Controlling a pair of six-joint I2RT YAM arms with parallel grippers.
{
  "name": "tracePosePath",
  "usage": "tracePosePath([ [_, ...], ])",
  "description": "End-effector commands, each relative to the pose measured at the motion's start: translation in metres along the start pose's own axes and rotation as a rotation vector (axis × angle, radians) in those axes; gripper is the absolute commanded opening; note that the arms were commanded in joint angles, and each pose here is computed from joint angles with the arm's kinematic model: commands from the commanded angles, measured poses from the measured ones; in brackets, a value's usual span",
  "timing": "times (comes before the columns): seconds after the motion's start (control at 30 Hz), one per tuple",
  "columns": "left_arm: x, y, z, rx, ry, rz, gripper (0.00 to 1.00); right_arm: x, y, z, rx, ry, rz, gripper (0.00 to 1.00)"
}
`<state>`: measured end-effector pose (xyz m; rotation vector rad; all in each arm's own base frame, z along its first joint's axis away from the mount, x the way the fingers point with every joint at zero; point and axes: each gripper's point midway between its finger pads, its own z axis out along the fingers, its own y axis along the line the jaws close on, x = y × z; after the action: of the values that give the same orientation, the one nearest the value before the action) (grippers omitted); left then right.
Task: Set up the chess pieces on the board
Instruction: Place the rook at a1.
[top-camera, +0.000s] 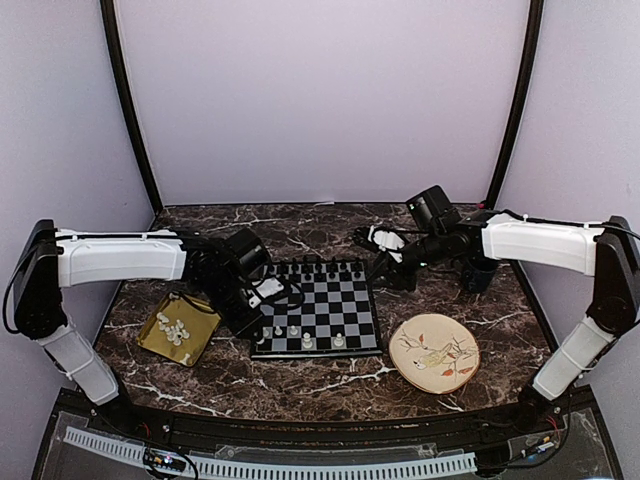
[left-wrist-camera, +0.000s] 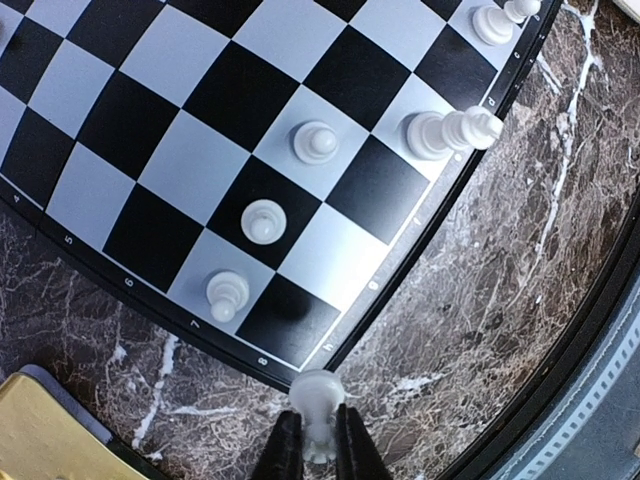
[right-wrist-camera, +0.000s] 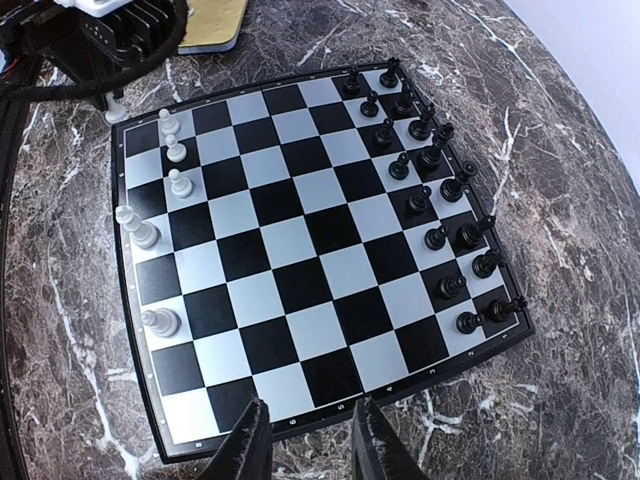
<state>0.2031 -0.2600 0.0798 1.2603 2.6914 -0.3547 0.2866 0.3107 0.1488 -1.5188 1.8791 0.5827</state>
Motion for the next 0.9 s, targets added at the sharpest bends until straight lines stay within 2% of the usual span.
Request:
tracePosePath([
  [0.0, -0.006, -0.001, 0.000, -0.012, 0.009, 0.024, 0.09, -0.001, 0.002, 0.004, 0.001, 0.002, -0.016, 0.29],
  [0.47, -0.004, 0.006, 0.021, -0.061, 0.063, 0.026, 0.09, -0.001, 0.002, 0.004, 0.005, 0.006, -0.021, 0.29],
  [0.87, -0.008, 0.005, 0.027, -0.066, 0.049, 0.015, 0.09, -0.001, 0.002, 0.005, 0.007, 0.009, -0.023, 0.29],
])
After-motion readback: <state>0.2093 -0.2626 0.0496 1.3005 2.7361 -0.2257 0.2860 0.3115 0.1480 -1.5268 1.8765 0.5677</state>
